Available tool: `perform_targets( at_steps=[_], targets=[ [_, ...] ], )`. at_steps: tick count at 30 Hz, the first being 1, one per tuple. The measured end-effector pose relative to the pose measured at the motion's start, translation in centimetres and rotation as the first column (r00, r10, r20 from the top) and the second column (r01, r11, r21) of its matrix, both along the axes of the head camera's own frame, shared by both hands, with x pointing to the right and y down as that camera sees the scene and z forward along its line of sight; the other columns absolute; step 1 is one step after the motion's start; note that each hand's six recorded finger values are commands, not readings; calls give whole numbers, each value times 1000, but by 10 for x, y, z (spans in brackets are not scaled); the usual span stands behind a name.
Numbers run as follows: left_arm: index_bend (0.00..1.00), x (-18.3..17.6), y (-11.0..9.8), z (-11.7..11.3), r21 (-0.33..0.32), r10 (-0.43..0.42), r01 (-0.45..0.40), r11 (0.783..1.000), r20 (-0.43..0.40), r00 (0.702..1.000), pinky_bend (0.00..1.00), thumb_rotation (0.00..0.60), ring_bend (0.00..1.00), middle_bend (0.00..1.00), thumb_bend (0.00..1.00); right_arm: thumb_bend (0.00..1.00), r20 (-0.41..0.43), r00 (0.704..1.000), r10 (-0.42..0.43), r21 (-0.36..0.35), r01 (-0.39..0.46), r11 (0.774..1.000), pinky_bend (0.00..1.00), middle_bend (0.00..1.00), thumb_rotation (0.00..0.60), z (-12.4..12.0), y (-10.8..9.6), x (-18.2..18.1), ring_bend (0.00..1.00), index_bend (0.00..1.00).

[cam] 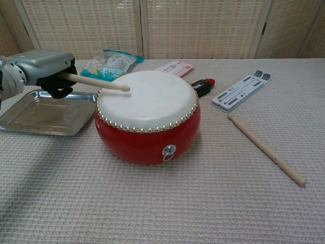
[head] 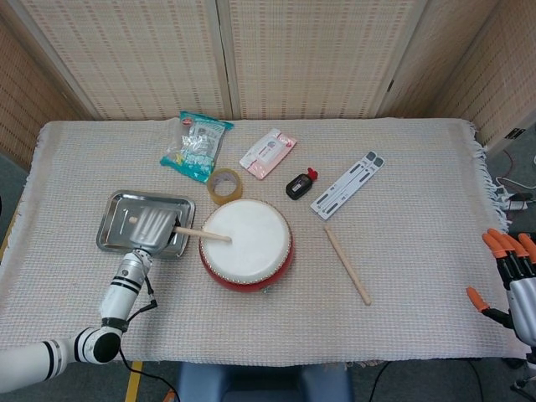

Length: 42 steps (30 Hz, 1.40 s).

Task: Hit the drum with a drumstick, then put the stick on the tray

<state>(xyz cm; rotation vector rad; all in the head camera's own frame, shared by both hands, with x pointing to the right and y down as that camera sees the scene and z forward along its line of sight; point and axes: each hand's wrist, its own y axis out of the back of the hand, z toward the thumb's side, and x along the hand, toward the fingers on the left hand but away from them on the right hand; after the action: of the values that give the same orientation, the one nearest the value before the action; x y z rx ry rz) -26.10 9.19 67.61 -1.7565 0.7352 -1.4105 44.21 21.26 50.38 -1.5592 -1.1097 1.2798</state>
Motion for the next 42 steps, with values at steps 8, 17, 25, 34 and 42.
perform_targets(
  at_steps=[8, 17, 25, 34, 42],
  targets=[
    [1000, 5, -2, -2, -4, -33, 33, 999, -78, 996, 1000, 600, 1000, 1000, 688, 254, 0, 1000, 4, -3, -4, 1000, 0, 53, 600, 2, 0, 1, 0, 0],
    [1000, 8, 3, 8, 24, 88, -90, 996, 87, 992, 1000, 600, 1000, 1000, 688, 253, 0, 1000, 7, -3, -7, 1000, 0, 53, 600, 2, -1, 2, 0, 0],
    [1000, 12, 0, -6, 3, -41, 42, 999, -135, 990, 1000, 600, 1000, 1000, 688, 253, 4, 1000, 7, -9, -7, 1000, 0, 53, 600, 5, -1, 2, 0, 0],
    [1000, 14, 6, 7, 18, 113, -115, 993, 62, 992, 1000, 600, 1000, 1000, 686, 254, 0, 1000, 16, -11, -16, 1000, 0, 53, 600, 5, -1, 5, 0, 0],
    [1000, 17, 3, -2, 17, 50, -50, 999, -17, 999, 1000, 600, 1000, 1000, 683, 253, 3, 1000, 13, -13, -12, 1000, 0, 53, 600, 6, -2, 4, 0, 0]
  ],
)
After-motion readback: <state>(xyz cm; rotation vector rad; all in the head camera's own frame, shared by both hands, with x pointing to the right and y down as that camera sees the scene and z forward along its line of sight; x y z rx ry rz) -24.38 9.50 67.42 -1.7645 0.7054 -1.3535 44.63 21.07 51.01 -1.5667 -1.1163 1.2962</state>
